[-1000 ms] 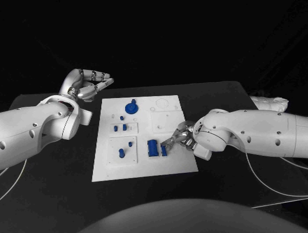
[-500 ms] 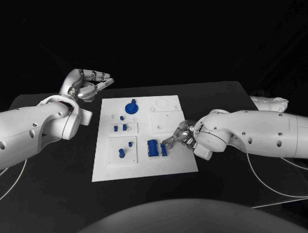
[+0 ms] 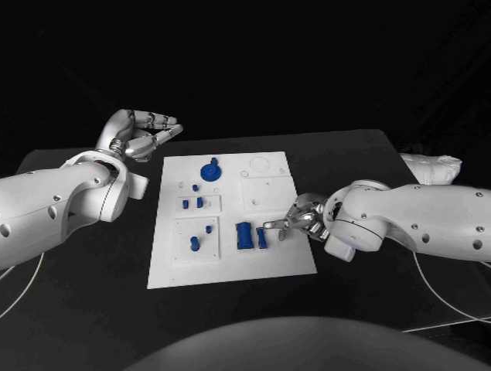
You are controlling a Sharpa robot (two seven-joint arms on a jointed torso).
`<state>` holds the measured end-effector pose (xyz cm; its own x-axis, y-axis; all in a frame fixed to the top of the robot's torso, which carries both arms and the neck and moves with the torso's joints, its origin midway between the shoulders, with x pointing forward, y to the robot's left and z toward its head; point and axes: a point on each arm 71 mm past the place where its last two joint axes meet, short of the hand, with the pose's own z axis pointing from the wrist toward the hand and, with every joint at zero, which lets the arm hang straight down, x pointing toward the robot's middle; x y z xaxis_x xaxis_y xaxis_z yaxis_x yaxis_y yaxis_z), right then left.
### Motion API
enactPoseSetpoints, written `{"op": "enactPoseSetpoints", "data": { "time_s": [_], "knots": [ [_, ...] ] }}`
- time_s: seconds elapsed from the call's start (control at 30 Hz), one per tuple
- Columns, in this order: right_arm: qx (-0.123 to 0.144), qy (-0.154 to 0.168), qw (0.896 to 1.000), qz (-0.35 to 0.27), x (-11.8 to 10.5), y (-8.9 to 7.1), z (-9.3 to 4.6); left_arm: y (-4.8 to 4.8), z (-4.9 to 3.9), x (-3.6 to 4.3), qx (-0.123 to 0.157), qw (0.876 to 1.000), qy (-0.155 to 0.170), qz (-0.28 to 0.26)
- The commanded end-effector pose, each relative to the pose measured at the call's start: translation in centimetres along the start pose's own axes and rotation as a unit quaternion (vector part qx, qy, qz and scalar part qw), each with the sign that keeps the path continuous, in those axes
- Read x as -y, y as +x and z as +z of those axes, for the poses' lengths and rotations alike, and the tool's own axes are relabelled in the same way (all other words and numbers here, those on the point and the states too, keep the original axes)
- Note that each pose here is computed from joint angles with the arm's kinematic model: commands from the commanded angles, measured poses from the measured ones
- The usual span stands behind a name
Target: Assemble the parts on the task board
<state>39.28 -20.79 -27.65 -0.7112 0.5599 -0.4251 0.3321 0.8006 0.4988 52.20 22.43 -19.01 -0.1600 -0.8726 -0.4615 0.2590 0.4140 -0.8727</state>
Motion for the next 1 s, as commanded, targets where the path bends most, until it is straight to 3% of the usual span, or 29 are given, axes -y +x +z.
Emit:
{"op": "enactPoseSetpoints", "data": {
  "time_s": [0.03,0.27,1.0],
  "knots": [
    [-0.023,-0.003,0.997,-0.076,0.1,0.8,-0.2,0.22,0.04,0.19,-0.008,1.000,0.005,-0.002],
    [-0.036,0.008,0.994,-0.103,0.3,1.5,-0.1,0.26,0.07,0.20,-0.009,1.000,0.005,-0.002],
    [-0.036,0.005,0.992,-0.119,-0.8,2.1,1.0,0.33,0.10,0.22,-0.009,1.000,0.006,-0.002]
  ]
}}
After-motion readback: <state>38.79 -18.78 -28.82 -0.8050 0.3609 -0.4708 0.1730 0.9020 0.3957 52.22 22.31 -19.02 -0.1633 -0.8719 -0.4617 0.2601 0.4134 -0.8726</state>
